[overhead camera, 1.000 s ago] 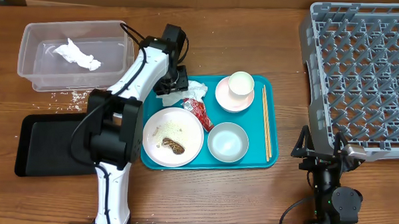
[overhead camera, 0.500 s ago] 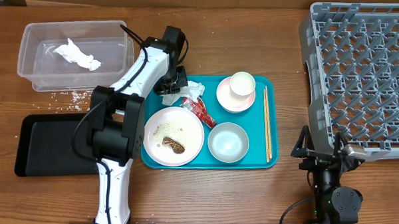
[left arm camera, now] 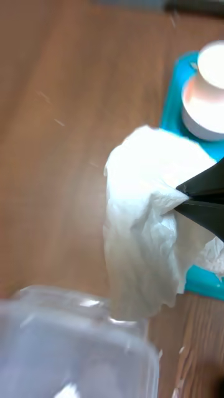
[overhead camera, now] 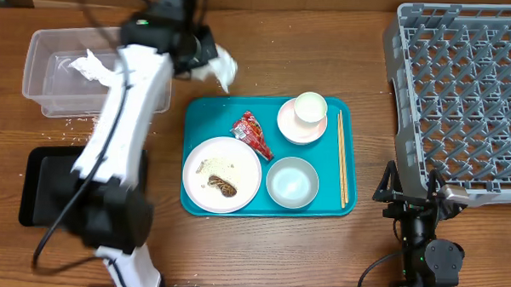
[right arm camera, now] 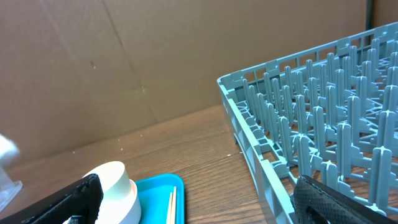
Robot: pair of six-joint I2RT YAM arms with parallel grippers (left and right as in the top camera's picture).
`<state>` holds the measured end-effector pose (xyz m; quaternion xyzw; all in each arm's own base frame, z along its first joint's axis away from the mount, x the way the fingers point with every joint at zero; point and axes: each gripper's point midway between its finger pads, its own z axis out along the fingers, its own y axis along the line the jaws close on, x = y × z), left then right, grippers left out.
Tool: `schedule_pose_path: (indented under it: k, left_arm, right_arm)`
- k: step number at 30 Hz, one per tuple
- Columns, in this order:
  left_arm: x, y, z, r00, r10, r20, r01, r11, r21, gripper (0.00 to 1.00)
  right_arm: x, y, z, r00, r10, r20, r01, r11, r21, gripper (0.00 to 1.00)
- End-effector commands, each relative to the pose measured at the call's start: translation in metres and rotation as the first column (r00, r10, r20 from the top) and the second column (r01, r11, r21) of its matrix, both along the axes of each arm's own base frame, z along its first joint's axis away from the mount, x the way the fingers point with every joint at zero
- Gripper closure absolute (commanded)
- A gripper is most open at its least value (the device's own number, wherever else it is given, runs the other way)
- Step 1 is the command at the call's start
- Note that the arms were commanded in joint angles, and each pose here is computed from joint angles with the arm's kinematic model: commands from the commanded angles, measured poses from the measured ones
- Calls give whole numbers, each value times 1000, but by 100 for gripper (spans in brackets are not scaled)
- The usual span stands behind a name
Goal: Sort waste into correct bins and load items into the dishwasher
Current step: 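Drop the remaining napkin into the clear bin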
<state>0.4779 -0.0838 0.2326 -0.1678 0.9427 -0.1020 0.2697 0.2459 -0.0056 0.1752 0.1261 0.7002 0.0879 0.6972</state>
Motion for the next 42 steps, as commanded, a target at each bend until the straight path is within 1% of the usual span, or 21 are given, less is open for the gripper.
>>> schedule_pose_path:
  k: [1,6,10,14,15,17,19,20,22,23,25,27,28,30,32,33,34,36,38,40,42]
  left_arm:
    - [1,38,20,994,95,54,-97,995,38,96]
    - [2,101,23,968,240,72,-247,963,108,96]
    - [6,160,22,921,373,115,-389,903,184,96]
    - [18,196,14,887,437,149,-460,868,188,96]
    - [21,202,8,882,448,145,-469,863,188,93]
    - [23,211,-4,878,462,125,-478,856,195,80]
    - [23,216,-16,876,471,98,-481,852,204,59]
    - [23,217,-23,877,473,81,-479,852,210,39]
    - [22,215,-29,881,470,60,-471,856,212,13]
    - [21,212,-31,886,462,50,-462,864,201,11]
    - [21,198,-29,905,424,27,-423,895,140,14]
    - [23,176,-24,938,346,12,-346,937,47,16]
    - [25,156,-18,965,262,14,-262,965,-31,16]
    - [26,120,-4,993,114,38,-106,979,-176,16]
    - [22,74,14,993,-71,94,98,942,-320,13]
    - [17,50,21,976,-175,130,211,905,-369,13]
    - [12,32,26,954,-255,158,297,873,-388,13]
    - [-1,-1,20,906,-392,161,424,828,-368,14]
    - [-15,-24,3,868,-485,108,493,814,-308,14]
    - [-27,-40,-20,845,-535,10,524,823,-220,14]
    - [-37,-52,-44,831,-548,-98,537,835,-117,14]
  right_arm:
    - [0,-2,-3,1000,-12,-1,12,1000,-7,0]
    - [0,-2,-3,1000,-12,-1,12,1000,-7,0]
    - [0,-2,-3,1000,-12,-1,12,1000,-7,0]
    - [0,-2,-3,1000,-12,-1,12,1000,-7,0]
    - [0,-2,-3,1000,-12,-1,12,1000,-7,0]
    - [0,-2,-3,1000,-13,-1,12,1000,-7,0]
    - [0,-2,-3,1000,-12,-1,12,1000,-7,0]
    - [0,-2,-3,1000,-13,-1,12,1000,-7,0]
    - [0,-2,-3,1000,-12,-1,12,1000,-7,0]
    - [0,-2,-3,1000,-13,-1,12,1000,-7,0]
    - [0,-2,-3,1000,-12,-1,12,1000,-7,0]
    - [0,-2,-3,1000,-12,-1,12,1000,-7,0]
    - [0,-2,-3,1000,-13,-1,12,1000,-7,0]
    - [0,-2,-3,1000,-12,-1,12,1000,-7,0]
    - [0,-2,-3,1000,-12,-1,12,1000,-7,0]
    - [0,-2,-3,1000,-13,-1,12,1000,-7,0]
    - [0,-2,-3,1000,-13,-1,12,1000,-7,0]
    - [0,-2,-3,1000,-13,-1,12,1000,-7,0]
    - [0,-2,-3,1000,-12,-1,12,1000,-7,0]
    - [0,-2,-3,1000,-12,-1,12,1000,-7,0]
    - [0,-2,-3,1000,-13,-1,12,1000,-7,0]
